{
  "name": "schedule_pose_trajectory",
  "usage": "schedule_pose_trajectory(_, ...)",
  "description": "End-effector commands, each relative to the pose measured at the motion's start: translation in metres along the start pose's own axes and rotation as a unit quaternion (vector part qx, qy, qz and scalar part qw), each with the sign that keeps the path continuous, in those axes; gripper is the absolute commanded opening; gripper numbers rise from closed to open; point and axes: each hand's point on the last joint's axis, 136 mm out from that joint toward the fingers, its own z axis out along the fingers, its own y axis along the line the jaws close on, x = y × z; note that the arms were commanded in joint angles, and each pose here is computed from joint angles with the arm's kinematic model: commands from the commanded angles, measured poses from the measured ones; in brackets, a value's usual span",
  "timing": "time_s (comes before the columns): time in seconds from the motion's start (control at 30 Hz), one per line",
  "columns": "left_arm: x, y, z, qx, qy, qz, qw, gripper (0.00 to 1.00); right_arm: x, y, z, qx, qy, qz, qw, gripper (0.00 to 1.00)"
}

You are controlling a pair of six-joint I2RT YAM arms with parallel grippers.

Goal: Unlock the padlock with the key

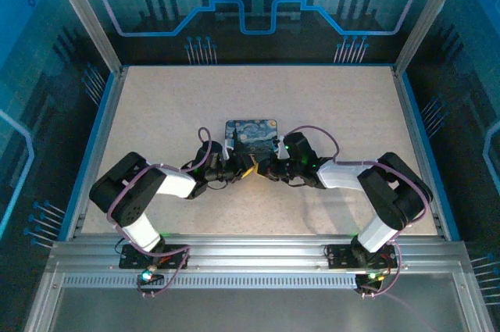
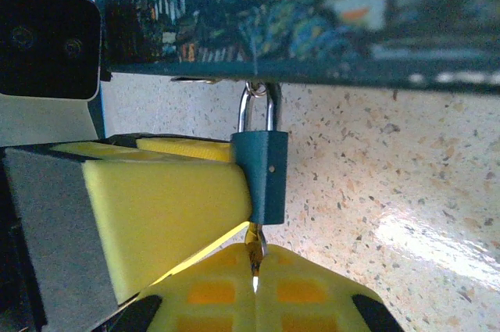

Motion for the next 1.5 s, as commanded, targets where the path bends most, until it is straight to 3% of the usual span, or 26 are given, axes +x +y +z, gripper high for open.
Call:
schedule_pose_trajectory(0.0,0.007,0.006,0.003,-0.008,0.011,-0.014,1.0,0.21,0.0,0.021,-0.001,-0.038,-0.001,-0.025,0.999,0.0)
schedule_pose_trajectory(0.1,0.006,0.004,0.002,-0.007,0.009,-0.013,1.0,0.17,0.0,0.021,-0.002,-0.038,-0.002,-0.03,0.999,0.05)
schedule_pose_trajectory(0.27,0.006,0.003,0.0,-0.01,0.005,-0.009,1.0,0.11,0.0,0.02,-0.008,-0.033,-0.011,-0.044,0.998,0.24)
schedule_pose_trajectory(0.47,0.005,0.001,-0.003,-0.017,0.0,-0.004,1.0,0.11,0.0,0.016,-0.025,-0.02,-0.018,-0.067,0.997,0.37)
schedule_pose_trajectory(0.73,0.004,-0.005,-0.005,-0.014,-0.003,-0.001,1.0,0.11,-0.008,0.014,-0.067,0.053,-0.052,-0.159,0.984,0.47)
schedule_pose_trajectory(1.1,0.005,-0.01,-0.006,-0.014,-0.01,-0.012,1.0,0.1,-0.025,0.08,-0.14,0.013,-0.179,-0.336,0.924,0.69)
schedule_pose_trajectory(1.27,0.004,-0.007,-0.009,-0.029,-0.026,-0.026,0.999,0.1,-0.028,0.092,-0.176,-0.005,-0.275,-0.381,0.883,0.99)
schedule_pose_trajectory(1.47,0.005,-0.009,-0.013,-0.038,-0.039,-0.058,0.997,0.08,-0.017,0.096,-0.198,0.003,-0.323,-0.461,0.827,1.0)
